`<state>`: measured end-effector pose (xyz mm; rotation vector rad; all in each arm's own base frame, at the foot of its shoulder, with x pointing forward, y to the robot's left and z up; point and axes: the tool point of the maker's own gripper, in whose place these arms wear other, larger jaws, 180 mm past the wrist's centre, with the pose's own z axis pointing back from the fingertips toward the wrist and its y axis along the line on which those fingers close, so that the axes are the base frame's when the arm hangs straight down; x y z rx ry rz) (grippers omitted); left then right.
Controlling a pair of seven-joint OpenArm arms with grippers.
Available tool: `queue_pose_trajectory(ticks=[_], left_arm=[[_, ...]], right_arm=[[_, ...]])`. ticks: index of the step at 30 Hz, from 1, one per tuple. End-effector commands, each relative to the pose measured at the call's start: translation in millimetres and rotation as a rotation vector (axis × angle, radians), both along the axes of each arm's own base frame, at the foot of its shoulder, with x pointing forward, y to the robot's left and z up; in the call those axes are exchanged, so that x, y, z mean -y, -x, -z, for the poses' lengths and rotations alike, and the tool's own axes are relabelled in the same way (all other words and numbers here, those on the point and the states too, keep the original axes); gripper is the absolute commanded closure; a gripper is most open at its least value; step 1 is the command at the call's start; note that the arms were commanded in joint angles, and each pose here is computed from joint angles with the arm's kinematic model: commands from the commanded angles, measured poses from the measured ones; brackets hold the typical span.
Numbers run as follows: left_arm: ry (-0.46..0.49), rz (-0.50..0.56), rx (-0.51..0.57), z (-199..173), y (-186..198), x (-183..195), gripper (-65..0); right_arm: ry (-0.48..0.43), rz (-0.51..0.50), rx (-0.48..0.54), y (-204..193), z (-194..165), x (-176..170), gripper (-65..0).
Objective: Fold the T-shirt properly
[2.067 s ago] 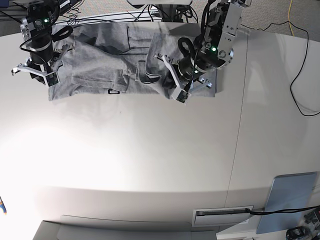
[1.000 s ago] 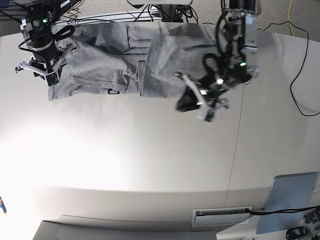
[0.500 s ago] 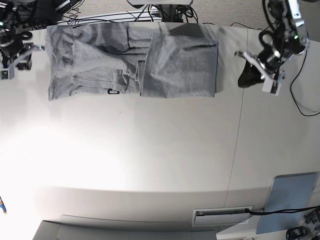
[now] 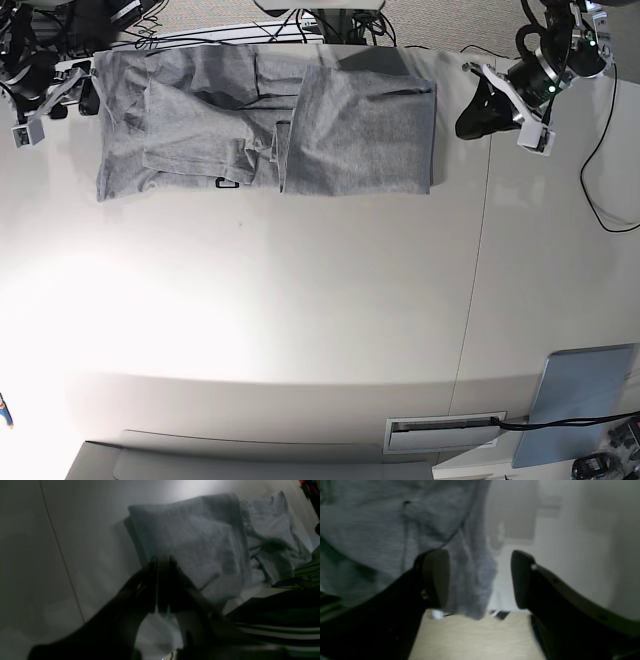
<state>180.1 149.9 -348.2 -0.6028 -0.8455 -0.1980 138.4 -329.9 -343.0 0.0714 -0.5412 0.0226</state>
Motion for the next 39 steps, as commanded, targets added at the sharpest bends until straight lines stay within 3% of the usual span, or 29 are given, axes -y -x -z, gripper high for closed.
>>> queue_pose_trajectory(ticks=[1, 7, 12, 20, 39], left_arm=[[0.012, 0.005, 0.039, -10, -4, 0, 0.0], [0.012, 0.004, 0.040, -10, -4, 0, 0.0], [0.014, 0.003, 0.040, -10, -4, 1, 0.0], [0.013, 0.003, 0.040, -10, -4, 1, 0.0], [0.013, 0.004, 0.039, -10, -4, 1, 0.0]], right_arm=[[0.017, -0.007, 0.027, -6, -9, 4, -38.0], [-0.023, 0.060, 0.014, -15, 1, 14, -38.0], [-0.146, 0.089, -0.055, -24, 25, 6, -38.0], [-0.220, 0.025, -0.138, -24, 55, -27, -38.0], [-0.346, 0.057, -0.136, -19, 75, -73, -38.0]])
